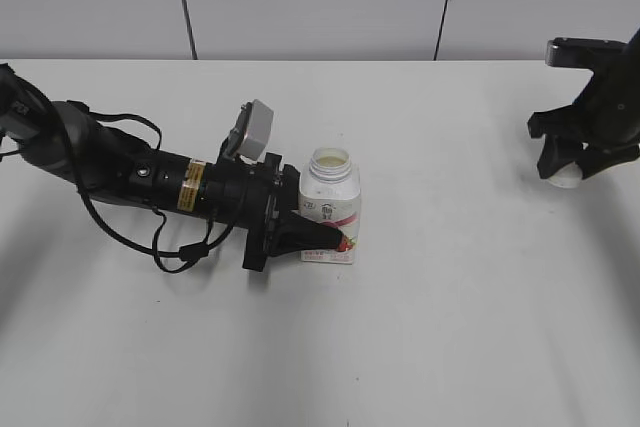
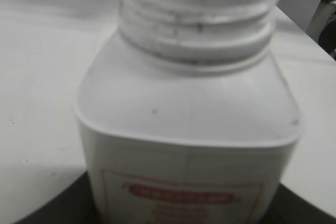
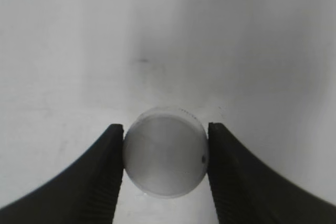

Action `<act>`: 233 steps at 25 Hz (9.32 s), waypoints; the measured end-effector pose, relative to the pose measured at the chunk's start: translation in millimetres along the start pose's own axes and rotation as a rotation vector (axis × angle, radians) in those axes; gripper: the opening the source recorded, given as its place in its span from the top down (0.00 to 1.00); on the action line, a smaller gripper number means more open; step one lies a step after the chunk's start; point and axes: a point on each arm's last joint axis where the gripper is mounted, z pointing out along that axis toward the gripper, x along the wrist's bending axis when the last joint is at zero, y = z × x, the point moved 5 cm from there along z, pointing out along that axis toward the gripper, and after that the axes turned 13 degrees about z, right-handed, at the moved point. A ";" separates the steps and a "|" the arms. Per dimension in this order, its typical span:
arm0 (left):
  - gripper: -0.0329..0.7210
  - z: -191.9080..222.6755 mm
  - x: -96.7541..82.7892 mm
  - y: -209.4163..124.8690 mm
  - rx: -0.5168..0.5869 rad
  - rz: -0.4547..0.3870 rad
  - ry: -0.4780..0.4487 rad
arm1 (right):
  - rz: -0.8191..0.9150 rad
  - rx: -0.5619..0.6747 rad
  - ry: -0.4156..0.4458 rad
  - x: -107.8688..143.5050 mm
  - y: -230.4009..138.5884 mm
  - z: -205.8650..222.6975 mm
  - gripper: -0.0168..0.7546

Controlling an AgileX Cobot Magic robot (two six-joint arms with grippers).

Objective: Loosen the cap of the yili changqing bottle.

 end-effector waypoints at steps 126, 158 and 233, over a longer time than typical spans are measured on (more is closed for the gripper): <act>0.18 -178.6 85.5 153.5 0.427 -0.138 1.069 | -0.001 -0.064 0.056 15.6 21.2 -82.5 0.27; 0.18 -238.2 27.9 95.4 0.901 -0.973 1.209 | -0.026 0.080 0.057 19.2 -8.8 -121.3 0.27; 0.23 -260.9 -329.1 176.4 0.231 -0.547 1.384 | -0.143 -0.838 0.094 -27.6 -333.5 -236.9 0.27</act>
